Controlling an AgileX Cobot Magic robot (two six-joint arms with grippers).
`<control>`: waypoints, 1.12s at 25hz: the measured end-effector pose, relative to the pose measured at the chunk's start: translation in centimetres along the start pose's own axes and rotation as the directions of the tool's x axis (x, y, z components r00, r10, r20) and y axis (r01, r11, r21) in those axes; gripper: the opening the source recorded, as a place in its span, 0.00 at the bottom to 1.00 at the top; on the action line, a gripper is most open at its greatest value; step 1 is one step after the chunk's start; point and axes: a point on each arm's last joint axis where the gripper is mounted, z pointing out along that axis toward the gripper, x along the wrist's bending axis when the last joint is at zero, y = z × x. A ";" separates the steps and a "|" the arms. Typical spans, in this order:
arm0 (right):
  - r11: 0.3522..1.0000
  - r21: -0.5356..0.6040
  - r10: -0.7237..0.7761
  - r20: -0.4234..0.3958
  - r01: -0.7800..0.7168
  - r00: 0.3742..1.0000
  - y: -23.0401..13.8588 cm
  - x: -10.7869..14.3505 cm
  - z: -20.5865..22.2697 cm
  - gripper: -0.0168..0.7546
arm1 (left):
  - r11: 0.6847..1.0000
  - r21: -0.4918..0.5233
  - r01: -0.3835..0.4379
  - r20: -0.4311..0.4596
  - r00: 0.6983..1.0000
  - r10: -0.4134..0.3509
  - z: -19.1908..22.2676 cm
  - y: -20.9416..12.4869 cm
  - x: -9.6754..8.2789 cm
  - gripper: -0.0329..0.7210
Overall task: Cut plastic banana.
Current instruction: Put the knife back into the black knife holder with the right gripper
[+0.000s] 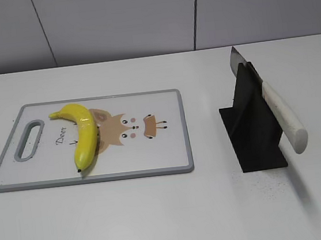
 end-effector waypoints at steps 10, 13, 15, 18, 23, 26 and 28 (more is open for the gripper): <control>0.999 -0.005 -0.047 0.067 0.047 0.997 0.0 -0.6 0.0 0.77 | 0.999 0.000 0.042 0.001 0.999 -0.042 0.0 0.0 0.0 0.82; 0.999 -0.005 -0.048 0.068 0.048 0.997 0.0 -0.6 0.0 0.77 | 0.999 0.000 0.045 0.001 0.999 -0.045 0.0 0.0 0.0 0.82; 0.999 -0.005 -0.048 0.068 0.048 0.997 0.0 -0.6 0.0 0.77 | 0.999 0.000 0.046 0.001 0.999 -0.046 0.0 0.0 0.0 0.82; 0.999 -0.006 -0.048 0.068 0.048 0.997 0.1 -0.6 0.0 0.77 | 0.999 0.000 0.046 0.001 0.999 -0.046 0.0 0.0 0.0 0.82; 0.999 -0.007 -0.048 0.068 0.048 0.997 0.1 -0.6 0.0 0.77 | 0.999 0.000 0.046 0.001 0.999 -0.046 0.0 0.0 0.0 0.82; 0.999 -0.007 -0.048 0.068 0.048 0.997 0.1 -0.6 0.0 0.77 | 0.999 0.000 0.046 0.001 0.999 -0.046 0.0 0.0 0.0 0.82; 0.999 -0.007 -0.048 0.068 0.048 0.997 0.1 -0.6 0.0 0.77 | 0.999 0.000 0.046 0.001 0.999 -0.046 0.0 0.0 0.0 0.82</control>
